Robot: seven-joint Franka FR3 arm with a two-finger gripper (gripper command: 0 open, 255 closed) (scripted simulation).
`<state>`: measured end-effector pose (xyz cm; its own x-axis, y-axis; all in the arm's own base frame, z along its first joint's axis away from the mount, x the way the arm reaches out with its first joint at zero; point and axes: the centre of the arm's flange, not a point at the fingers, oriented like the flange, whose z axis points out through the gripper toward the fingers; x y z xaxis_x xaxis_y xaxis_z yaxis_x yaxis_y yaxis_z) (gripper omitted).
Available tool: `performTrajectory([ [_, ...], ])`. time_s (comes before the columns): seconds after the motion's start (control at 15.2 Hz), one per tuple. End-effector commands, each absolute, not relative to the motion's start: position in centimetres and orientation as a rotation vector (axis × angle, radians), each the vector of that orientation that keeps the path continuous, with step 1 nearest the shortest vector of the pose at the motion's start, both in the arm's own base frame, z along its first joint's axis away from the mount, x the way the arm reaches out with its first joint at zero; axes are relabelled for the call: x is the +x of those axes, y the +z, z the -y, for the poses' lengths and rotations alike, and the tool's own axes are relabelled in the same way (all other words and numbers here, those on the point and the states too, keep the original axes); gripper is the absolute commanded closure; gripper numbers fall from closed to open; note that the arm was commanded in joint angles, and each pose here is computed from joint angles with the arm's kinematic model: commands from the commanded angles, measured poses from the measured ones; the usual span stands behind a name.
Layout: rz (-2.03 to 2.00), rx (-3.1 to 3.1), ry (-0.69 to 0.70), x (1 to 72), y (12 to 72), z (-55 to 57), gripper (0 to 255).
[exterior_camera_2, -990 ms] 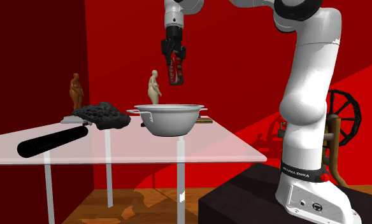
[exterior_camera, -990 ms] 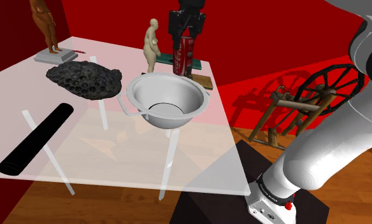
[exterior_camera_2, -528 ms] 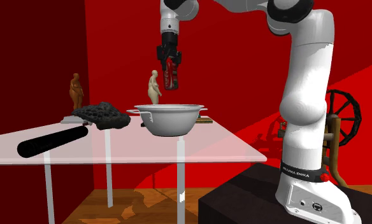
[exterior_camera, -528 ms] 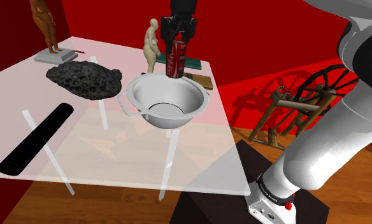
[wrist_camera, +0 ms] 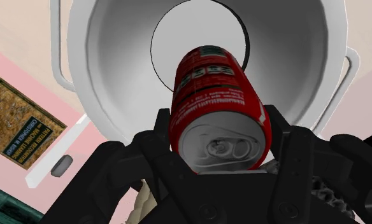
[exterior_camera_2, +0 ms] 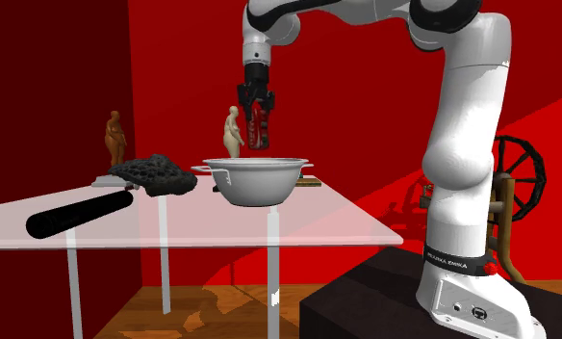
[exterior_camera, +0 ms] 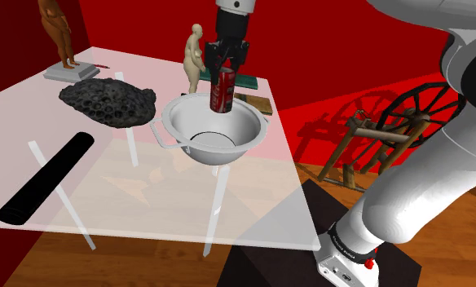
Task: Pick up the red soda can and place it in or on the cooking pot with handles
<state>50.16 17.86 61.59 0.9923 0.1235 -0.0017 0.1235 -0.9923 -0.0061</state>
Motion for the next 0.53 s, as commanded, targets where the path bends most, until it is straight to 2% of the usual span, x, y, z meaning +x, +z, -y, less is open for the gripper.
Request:
performTrajectory([
  [0.0,0.194,-3.129,0.001,50.2,60.6,-17.9,255],
  [0.46,0.194,-3.129,0.001,50.2,58.0,-17.9,255],
])
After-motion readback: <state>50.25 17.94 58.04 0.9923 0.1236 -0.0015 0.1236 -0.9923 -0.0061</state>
